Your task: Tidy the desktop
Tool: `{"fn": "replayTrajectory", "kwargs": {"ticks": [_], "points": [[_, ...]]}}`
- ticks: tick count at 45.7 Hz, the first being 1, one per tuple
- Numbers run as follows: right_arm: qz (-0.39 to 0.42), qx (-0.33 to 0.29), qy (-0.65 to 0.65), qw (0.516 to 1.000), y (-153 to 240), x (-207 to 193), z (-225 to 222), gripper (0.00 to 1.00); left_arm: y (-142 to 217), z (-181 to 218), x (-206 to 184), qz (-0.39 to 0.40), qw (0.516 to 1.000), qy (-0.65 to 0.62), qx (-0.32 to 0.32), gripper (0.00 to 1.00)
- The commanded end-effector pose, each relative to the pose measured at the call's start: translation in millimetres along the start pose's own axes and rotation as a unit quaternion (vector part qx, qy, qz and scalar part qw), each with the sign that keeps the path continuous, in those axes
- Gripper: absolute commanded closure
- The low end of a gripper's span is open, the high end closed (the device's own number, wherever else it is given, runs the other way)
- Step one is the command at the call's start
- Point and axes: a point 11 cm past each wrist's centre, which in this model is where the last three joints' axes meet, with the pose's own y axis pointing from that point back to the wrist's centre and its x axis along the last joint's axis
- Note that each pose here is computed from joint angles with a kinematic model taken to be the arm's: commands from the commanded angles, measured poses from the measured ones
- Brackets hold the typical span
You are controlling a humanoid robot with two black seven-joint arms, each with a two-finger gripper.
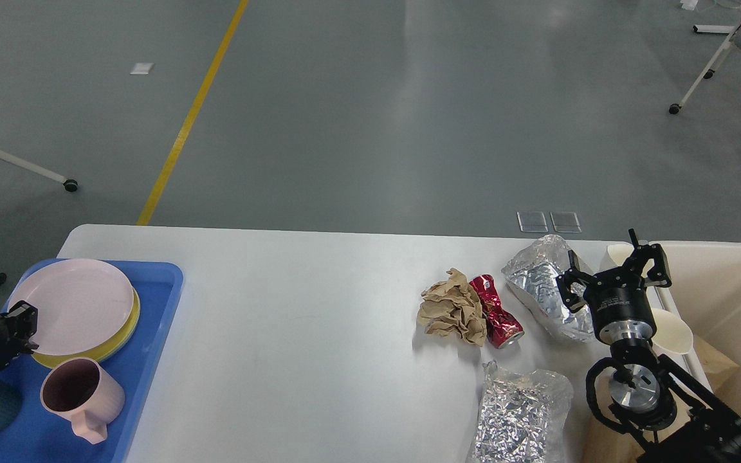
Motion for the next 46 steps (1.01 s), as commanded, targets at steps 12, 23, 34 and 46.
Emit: {"fn": "replayTrajectory", "kwargs": {"ticks": [12, 23, 34, 46], "points": [[0.0, 0.0, 0.0, 1.0, 0, 0, 0, 0.0, 2, 1, -2, -0.007, 1.0, 0.005, 0.002, 0.68], [0.0, 0.0, 0.0, 1.0, 0, 0, 0, 0.0, 12, -15, 20, 0.018, 1.0, 0.019, 0.007, 0.12], [0.0, 0.0, 0.0, 1.0, 0, 0, 0, 0.0, 12, -15, 22, 0.029, 0.999, 0.02, 0.009, 0.06], [0.001, 0.0, 0.001, 1.0, 0, 0, 0, 0.0, 12, -8, 18, 0.024, 0.999, 0.023, 0.003, 0.15]]}}
